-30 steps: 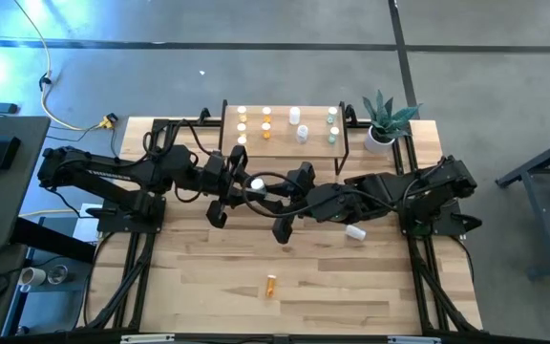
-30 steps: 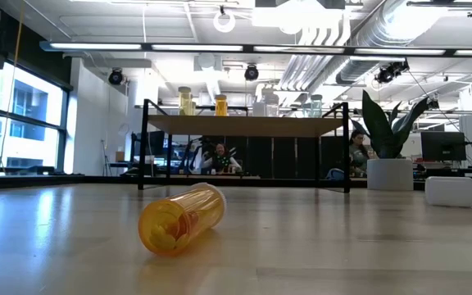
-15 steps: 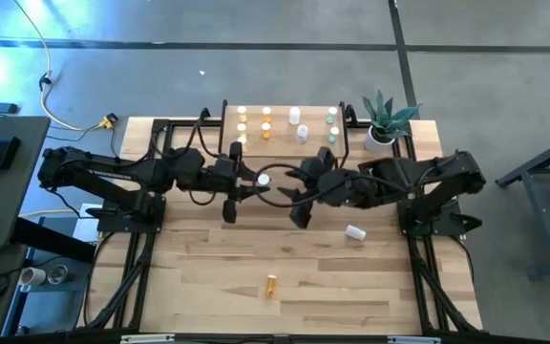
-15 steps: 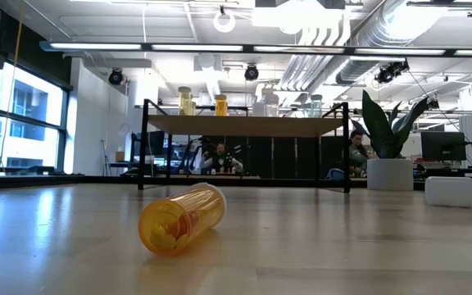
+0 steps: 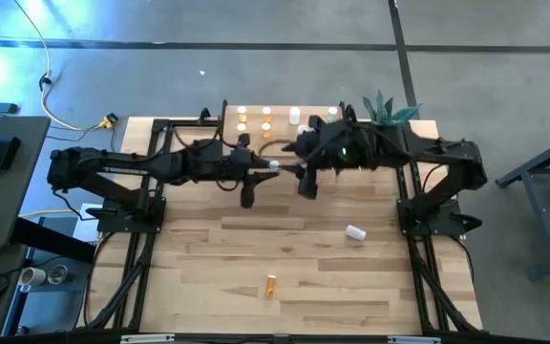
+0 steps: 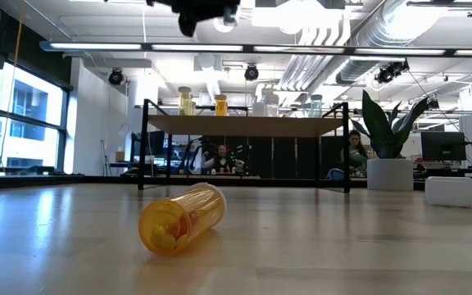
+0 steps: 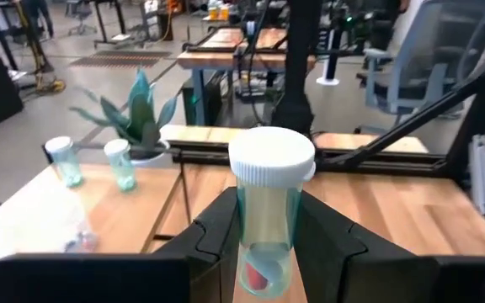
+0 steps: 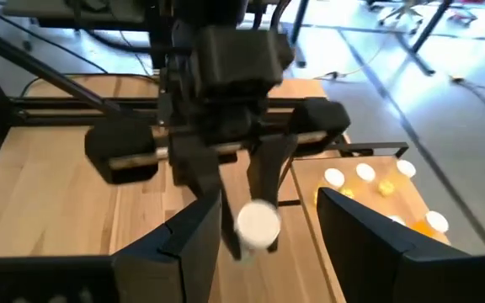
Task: Pick and place medicine bottles onto shelf by color
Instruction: Put the blue pill bottle on the shelf and align it to the other blue pill bottle
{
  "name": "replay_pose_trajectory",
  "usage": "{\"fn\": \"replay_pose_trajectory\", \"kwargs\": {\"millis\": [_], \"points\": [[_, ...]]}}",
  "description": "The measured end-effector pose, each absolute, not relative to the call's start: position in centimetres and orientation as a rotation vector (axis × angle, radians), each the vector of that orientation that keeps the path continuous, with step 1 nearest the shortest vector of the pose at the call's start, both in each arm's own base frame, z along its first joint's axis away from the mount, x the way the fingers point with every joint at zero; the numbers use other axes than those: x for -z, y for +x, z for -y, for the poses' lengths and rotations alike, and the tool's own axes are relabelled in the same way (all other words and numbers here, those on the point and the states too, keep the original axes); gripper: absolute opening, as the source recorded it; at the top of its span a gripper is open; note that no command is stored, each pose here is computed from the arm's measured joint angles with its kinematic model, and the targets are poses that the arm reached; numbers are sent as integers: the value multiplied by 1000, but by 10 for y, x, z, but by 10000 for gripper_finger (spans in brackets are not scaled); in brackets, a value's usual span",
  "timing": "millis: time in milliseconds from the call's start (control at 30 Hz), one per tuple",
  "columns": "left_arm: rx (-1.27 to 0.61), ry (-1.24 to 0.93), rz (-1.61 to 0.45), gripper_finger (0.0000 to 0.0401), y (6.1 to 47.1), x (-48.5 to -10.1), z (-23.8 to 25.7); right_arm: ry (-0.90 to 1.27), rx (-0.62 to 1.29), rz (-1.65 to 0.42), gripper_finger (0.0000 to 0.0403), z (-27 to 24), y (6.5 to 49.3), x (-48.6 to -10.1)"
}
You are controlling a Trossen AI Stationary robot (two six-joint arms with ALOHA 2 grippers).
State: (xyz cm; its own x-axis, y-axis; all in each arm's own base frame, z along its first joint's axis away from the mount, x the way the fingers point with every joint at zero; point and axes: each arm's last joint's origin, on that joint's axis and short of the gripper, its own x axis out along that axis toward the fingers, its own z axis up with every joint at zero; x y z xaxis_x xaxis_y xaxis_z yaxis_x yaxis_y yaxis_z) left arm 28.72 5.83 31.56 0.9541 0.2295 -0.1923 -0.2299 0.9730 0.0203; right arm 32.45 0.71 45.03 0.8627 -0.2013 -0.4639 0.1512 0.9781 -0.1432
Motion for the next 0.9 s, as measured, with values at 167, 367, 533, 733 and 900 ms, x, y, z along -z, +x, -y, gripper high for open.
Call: {"fn": "replay_pose_trajectory", "kwargs": {"millis": [167,367,533,733,900], "points": [[-255,-10,-241,83,295,-303,-67,-54,117,-517,189,23,327,-447],[-276,-16,-271,83,299,-295,-74,-43,12,-547,189,45,331,-439],[-304,-20,-264,83,297,-295,-82,-54,-52,-599,189,56,338,-426],[-330,-29,-258,83,295,-296,-89,-99,-63,-639,189,64,347,-415],[-330,-29,-258,83,295,-296,-89,-103,-66,-682,189,69,355,-404]]}}
